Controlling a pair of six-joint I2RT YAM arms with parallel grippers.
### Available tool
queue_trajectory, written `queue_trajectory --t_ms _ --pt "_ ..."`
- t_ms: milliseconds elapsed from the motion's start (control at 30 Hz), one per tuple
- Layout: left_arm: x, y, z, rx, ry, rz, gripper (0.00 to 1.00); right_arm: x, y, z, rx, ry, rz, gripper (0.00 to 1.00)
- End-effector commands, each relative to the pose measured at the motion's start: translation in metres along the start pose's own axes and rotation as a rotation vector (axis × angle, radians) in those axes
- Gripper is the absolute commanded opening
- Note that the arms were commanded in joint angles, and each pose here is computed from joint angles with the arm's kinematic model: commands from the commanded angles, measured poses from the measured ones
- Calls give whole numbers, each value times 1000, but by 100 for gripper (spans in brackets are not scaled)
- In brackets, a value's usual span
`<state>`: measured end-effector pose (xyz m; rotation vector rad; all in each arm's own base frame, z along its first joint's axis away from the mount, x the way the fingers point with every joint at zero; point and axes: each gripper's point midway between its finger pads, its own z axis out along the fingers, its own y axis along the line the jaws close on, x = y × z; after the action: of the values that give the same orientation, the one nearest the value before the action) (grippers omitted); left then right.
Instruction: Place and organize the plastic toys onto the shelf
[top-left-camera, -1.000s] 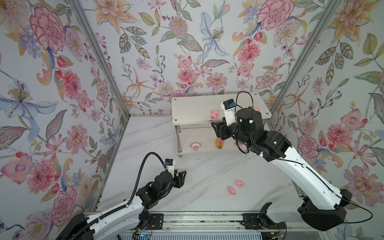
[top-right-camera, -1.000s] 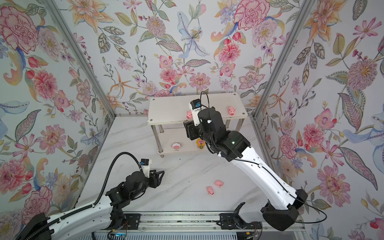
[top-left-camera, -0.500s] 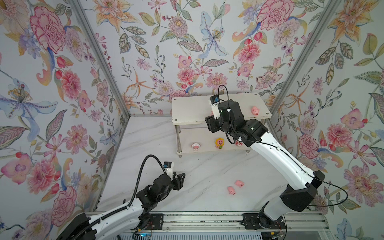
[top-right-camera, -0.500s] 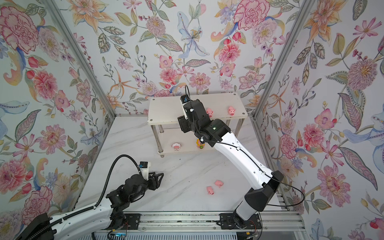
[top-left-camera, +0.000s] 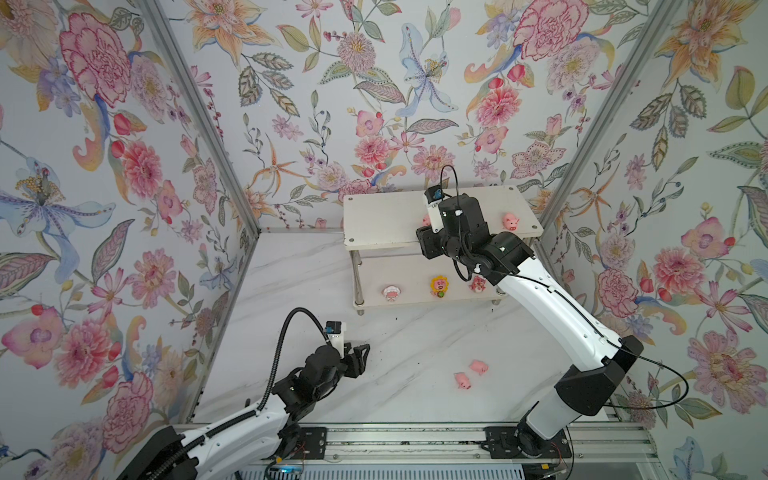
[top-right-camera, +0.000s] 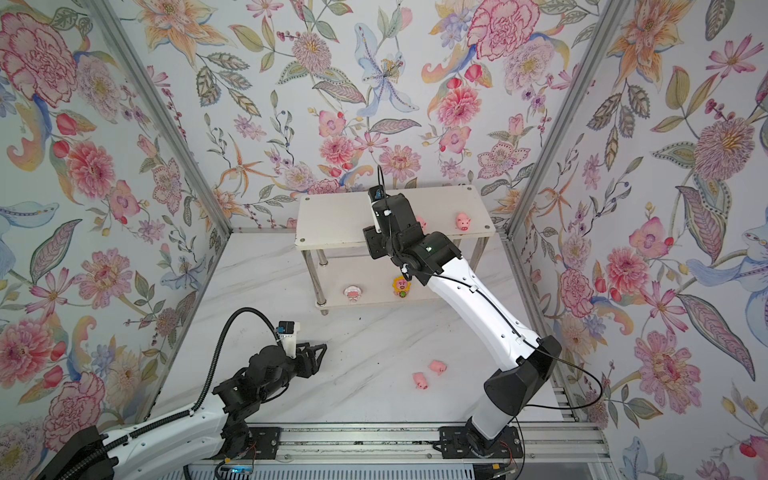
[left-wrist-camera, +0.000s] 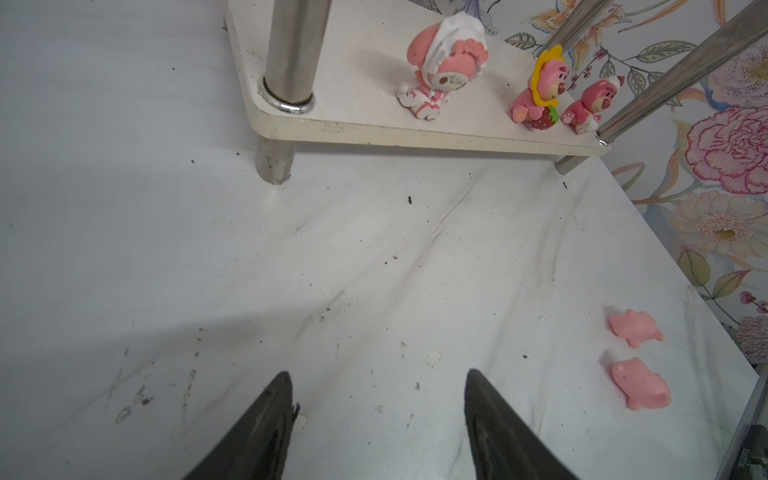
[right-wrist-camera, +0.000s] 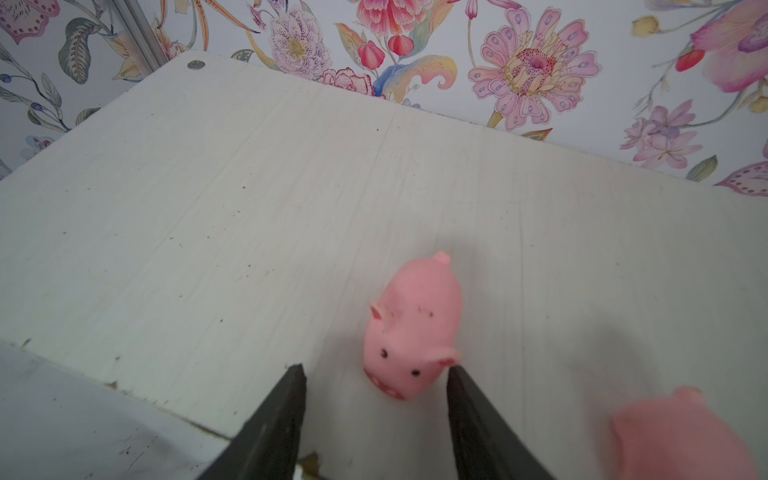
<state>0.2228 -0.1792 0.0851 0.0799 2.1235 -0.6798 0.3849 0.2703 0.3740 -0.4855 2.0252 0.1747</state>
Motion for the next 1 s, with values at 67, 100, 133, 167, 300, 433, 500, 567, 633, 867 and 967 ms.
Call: queue_trajectory --t_ms 67,100,133,167,300,433,500,567,633,867,967 --pt "-7 -1 -1 14 -19 4 67 -2 2 0 -24 8 6 49" --pt "-7 -2 -1 16 -18 5 67 -2 0 0 -24 8 10 47" --pt "-7 -3 -1 18 -18 5 67 -1 1 1 -27 11 10 45" --pt "-7 -2 0 16 -17 4 67 -1 1 0 -28 11 11 44" --pt "-8 -2 -1 16 -18 -1 68 -2 -2 -3 -25 5 14 41" --pt "-7 -1 0 11 -16 0 68 -3 -7 -13 -12 -8 16 40" --pt "-7 0 0 10 -14 1 68 -4 -9 -18 -12 -16 14 39" --pt "-6 1 0 6 -12 -1 68 -4 -10 -23 -16 -20 14 38" --pt "-7 0 0 7 -13 -2 68 -4 -11 -26 -18 -23 11 37" --pt "-6 1 0 5 -12 -5 68 0 -16 -26 -39 -14 17 38" --pt "-7 1 0 6 -13 -5 68 -1 -13 -20 -81 -7 41 56"
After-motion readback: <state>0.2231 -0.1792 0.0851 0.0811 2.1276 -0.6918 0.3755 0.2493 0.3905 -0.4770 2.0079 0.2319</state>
